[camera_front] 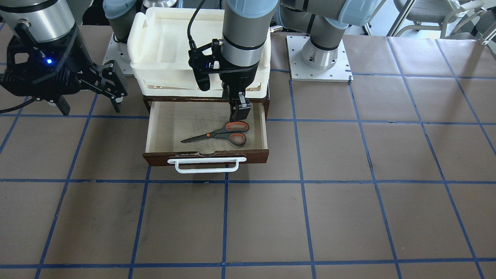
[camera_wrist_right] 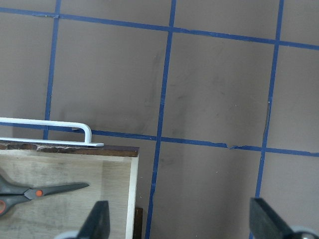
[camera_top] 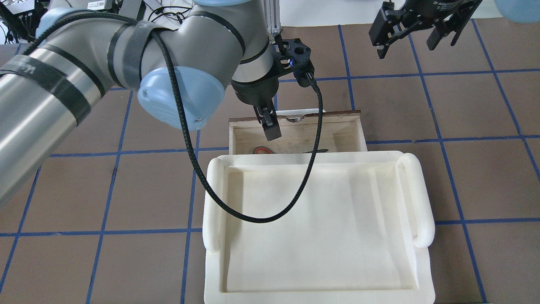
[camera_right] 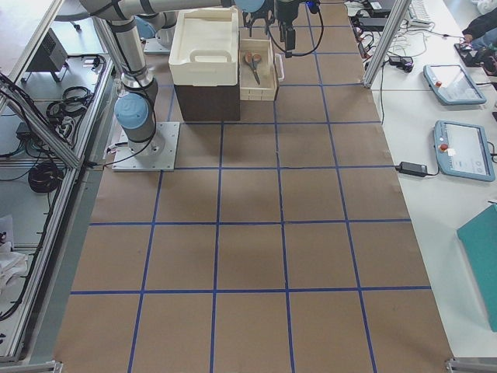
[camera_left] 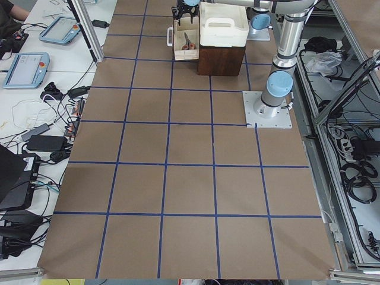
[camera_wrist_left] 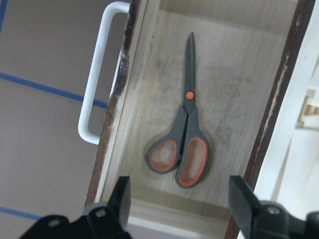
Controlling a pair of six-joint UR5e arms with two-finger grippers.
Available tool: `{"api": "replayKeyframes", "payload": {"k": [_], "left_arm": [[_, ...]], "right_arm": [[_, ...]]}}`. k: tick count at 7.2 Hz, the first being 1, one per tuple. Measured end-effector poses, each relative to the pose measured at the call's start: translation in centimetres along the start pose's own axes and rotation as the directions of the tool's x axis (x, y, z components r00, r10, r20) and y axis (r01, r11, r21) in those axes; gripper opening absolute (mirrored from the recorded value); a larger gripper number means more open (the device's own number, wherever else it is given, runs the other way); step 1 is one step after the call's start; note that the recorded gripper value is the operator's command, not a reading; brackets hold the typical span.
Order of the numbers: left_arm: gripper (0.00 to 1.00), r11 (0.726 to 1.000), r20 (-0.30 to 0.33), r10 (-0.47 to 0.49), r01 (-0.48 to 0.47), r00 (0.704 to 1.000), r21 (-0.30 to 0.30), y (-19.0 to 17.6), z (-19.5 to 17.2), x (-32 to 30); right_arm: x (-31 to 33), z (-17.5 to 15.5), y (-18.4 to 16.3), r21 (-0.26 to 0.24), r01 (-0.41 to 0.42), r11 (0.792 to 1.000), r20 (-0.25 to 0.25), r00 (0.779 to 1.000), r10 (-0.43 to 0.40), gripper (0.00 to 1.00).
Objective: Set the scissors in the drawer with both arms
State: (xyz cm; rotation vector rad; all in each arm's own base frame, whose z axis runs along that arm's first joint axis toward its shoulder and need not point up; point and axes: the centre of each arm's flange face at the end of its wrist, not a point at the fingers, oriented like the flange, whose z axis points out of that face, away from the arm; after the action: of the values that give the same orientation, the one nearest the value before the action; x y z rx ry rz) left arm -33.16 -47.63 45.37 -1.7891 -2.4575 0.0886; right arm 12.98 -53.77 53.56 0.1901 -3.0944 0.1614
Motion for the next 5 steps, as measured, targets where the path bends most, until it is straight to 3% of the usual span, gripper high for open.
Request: {"api": "replayKeyframes", "payload": {"k": [3, 4, 5], "left_arm": [[0.78, 0.987, 0.035, -0.162, 0.162, 0.986, 0.014, 7.5, -6.0, -3.6], [0.89, 0.961, 0.042, -0.277, 0.276, 0.96, 0.022, 9.9, -7.4, -4.6], [0.89, 0.898, 0.052, -0.441, 0.439, 0.896, 0.039, 11.6, -8.6, -4.9]], "right_arm": [[0.0, 0.0, 0.0, 0.0, 0.0, 1.0, 0.0, 1.0, 0.0, 1.0], [0.0, 0.0, 0.0, 0.0, 0.0, 1.0, 0.0, 1.0, 0.0, 1.0], [0.1, 0.0, 0.0, 0.0, -0.001, 1.0, 0.0, 1.0, 0.001, 1.0]]}}
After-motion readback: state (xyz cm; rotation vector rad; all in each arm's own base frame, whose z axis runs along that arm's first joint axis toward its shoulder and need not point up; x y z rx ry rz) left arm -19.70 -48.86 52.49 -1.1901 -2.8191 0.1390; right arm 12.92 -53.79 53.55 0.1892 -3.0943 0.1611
